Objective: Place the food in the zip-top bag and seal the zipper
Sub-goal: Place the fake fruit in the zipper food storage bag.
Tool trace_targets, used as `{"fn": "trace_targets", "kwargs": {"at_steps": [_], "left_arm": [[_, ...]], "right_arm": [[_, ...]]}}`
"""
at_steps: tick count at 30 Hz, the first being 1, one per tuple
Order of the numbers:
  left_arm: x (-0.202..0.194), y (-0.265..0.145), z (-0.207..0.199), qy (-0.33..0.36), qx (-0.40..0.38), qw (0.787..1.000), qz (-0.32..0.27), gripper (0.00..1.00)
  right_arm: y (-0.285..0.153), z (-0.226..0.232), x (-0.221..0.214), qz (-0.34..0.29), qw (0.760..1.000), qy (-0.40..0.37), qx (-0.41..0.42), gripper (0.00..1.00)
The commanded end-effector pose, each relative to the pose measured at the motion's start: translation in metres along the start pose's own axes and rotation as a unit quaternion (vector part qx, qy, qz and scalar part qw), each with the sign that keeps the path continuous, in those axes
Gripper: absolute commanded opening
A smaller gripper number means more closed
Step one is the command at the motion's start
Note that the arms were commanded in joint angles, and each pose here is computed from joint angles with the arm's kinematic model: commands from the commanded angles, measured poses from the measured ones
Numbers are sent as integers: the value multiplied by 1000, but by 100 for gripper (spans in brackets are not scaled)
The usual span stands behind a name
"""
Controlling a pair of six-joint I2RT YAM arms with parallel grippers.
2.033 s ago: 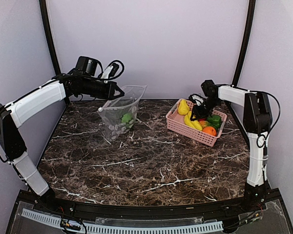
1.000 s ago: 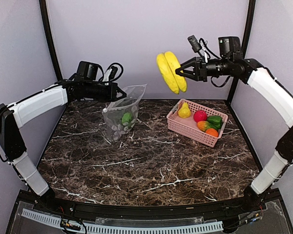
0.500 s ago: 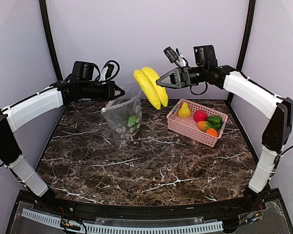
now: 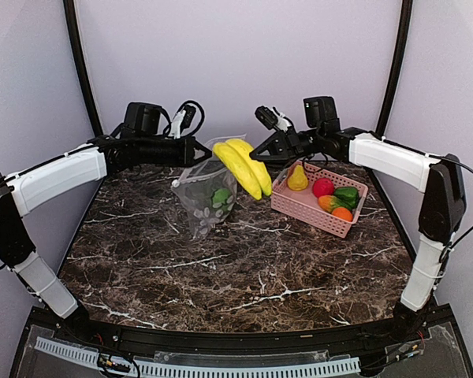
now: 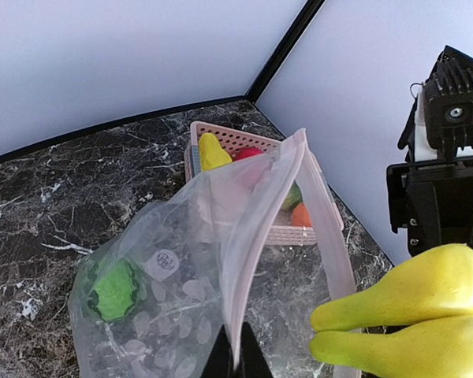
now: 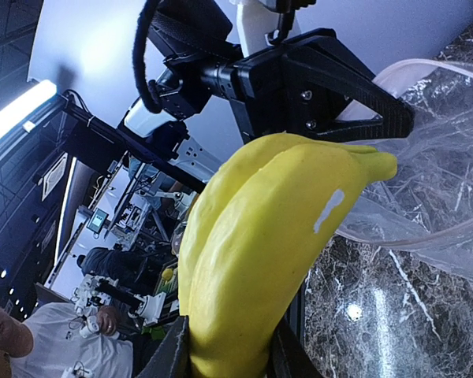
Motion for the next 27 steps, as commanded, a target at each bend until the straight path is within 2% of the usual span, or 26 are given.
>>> {"fn": "trace_targets", "kwargs": {"at_steps": [1,5,15,20,25,27], "left_arm": [[22,-17,-16,44,-5,998,-44,1],[24,-21,-29,75,-12,995,-60,1],[12,-3,-56,109,-38,992,-51,2],[0,9,-67,144,-30,989,-26,2],[-11,25,-70,172,-20,985,16,2],[-14,29,-68,171,-14,985,26,2]], "right_arm": [[6,-11,-4,4,999,36,7,11],[7,-24,-8,-14,996,82,-12,12],[3,-48,-6,-69,980,172,-65,9],[-2,-68,-6,-83,958,266,-62,8],[-14,-79,-9,-103,933,341,-46,26],[-16,-73,-6,-104,934,339,-40,33]]}}
Point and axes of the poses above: each gripper's point midway between its finger pads, its own y axis out along the fingers, its own z axis along the line the jaws close on, x = y × z, the point moved 3 cm from there along -y, back along the fingers, and after that the axes turned 12 degrees about y, right-handed, at the moved point
